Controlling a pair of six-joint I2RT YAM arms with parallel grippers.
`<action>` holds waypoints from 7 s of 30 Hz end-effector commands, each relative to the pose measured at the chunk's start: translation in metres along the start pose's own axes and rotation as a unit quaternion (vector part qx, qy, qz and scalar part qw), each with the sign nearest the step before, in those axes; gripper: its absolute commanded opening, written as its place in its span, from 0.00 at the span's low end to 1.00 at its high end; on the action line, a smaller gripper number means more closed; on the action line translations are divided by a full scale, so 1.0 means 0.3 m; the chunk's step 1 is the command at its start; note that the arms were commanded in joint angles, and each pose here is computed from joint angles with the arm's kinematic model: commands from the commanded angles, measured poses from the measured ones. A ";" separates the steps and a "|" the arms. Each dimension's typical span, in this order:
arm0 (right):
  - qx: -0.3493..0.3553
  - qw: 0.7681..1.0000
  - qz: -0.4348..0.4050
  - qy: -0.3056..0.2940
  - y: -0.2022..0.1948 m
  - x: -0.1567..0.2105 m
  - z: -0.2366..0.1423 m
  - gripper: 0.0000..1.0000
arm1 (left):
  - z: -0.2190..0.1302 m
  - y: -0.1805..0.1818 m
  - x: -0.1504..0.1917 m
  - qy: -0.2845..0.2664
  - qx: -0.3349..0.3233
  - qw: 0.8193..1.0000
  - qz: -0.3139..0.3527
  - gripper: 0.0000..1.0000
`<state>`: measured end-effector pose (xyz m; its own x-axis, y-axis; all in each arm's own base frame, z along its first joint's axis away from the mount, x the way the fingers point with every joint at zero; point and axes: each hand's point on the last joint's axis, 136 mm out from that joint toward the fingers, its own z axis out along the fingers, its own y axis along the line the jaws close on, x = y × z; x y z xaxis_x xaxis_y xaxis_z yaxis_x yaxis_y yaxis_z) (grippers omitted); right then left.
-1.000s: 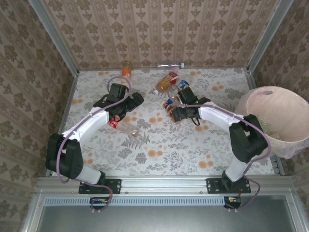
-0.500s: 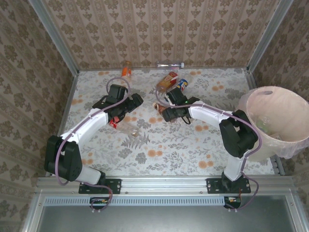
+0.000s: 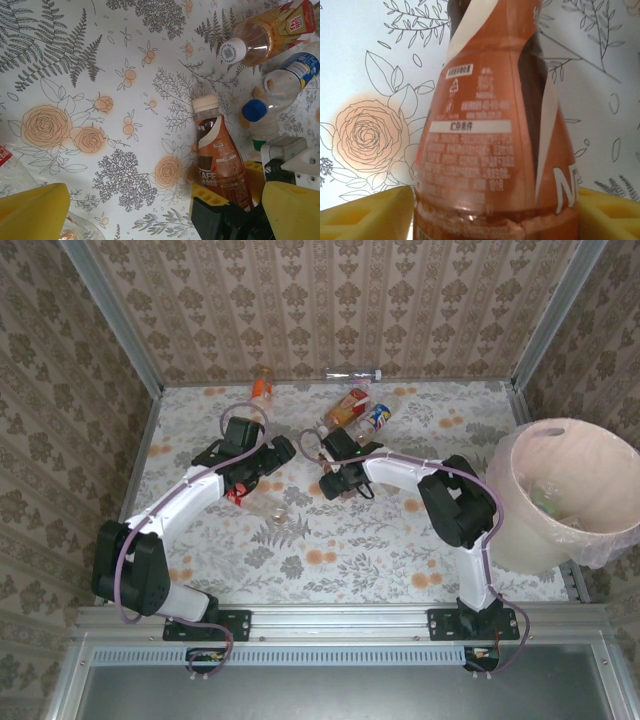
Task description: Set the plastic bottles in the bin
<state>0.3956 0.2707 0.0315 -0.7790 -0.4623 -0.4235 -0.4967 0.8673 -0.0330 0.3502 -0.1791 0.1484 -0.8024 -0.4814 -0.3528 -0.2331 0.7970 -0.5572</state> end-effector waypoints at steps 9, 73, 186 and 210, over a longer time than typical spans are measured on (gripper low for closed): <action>0.031 0.996 0.000 -0.081 -0.040 -0.005 -0.181 0.53 | -0.027 0.016 -0.013 -0.012 -0.002 1.000 -0.010 1.00; 0.549 0.688 0.455 -0.136 -0.994 0.910 -1.540 0.55 | 0.068 -0.130 -0.014 0.038 0.028 0.999 -0.005 1.00; 0.071 0.994 0.032 0.080 -0.406 0.155 -0.043 0.76 | -0.134 0.076 -0.062 -0.088 0.045 0.991 -0.084 1.00; 0.076 0.993 0.069 -0.054 -0.396 0.105 -0.270 0.53 | -0.105 0.057 -0.063 -0.074 0.050 0.993 -0.080 1.00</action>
<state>0.3984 0.1343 0.0832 -0.8095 -0.3448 -0.4752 -0.3301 0.9366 -0.1172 0.3386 -0.1443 0.1639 -0.6754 -0.6439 -0.3596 -0.2945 0.6825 -0.6689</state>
